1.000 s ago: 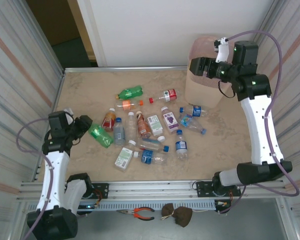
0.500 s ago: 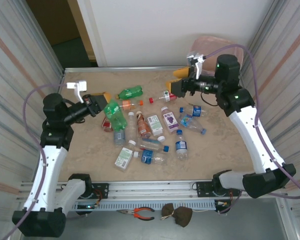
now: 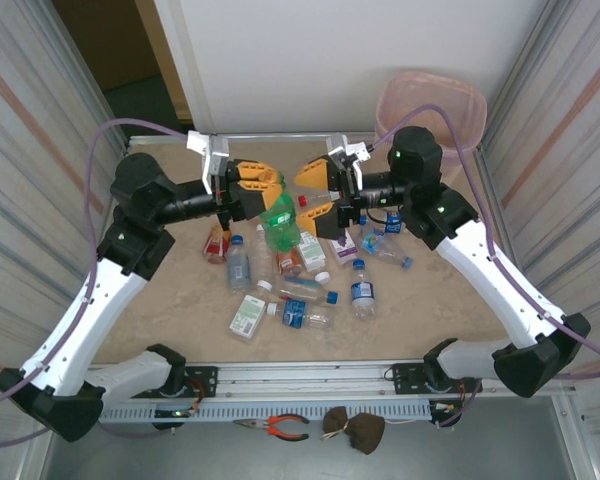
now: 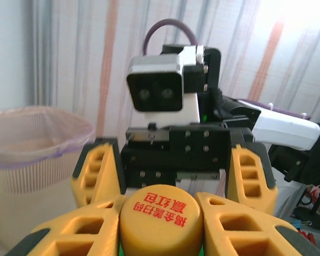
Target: Put the plastic bottles in the bin
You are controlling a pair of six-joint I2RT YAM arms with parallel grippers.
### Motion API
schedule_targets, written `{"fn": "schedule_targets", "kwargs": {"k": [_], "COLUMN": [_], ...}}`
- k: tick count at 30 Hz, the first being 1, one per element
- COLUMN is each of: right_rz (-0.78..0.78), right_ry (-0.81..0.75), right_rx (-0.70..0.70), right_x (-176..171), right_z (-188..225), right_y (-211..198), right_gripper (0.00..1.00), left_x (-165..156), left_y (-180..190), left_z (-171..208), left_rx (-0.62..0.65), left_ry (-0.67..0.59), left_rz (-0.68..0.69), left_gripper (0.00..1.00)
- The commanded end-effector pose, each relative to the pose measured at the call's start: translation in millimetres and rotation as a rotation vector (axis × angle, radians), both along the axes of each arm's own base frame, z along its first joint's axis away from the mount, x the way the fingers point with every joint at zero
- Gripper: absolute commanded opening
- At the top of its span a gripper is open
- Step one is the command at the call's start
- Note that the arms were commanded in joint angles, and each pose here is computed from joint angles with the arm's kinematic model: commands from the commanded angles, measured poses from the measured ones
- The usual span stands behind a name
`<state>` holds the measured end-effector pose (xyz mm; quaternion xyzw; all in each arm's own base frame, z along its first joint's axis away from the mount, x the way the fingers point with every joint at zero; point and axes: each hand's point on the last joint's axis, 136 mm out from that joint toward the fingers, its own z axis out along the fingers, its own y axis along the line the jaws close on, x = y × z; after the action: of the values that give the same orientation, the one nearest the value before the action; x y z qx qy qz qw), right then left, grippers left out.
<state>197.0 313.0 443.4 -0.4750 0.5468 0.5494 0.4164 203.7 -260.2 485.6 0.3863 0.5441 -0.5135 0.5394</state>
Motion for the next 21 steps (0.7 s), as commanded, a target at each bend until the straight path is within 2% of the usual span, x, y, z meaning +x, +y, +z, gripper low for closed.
{"fn": "schedule_targets", "kwargs": {"k": [1,9,21], "right_rz": [0.070,0.075,0.111], "right_ry": [-0.053,-0.039,-0.048], "right_rx": [0.040,0.016,0.009], "right_x": [-24.7,-32.2,-46.2], "right_z": [13.5,5.0,5.7], "right_y": [1.7,13.3,12.7], "right_gripper": [0.99,0.95,0.72], "left_x": [-16.8,-34.2,-39.5], "left_y": [-3.3,-11.0,-9.5], "left_z": [29.7,43.8,48.7], "left_rx": [-0.036,-0.058,-0.070], "left_ry": [-0.145,-0.200,-0.220], "left_rz": [-0.045,-0.108,-0.108], "left_gripper": [0.01,0.00,0.00]}}
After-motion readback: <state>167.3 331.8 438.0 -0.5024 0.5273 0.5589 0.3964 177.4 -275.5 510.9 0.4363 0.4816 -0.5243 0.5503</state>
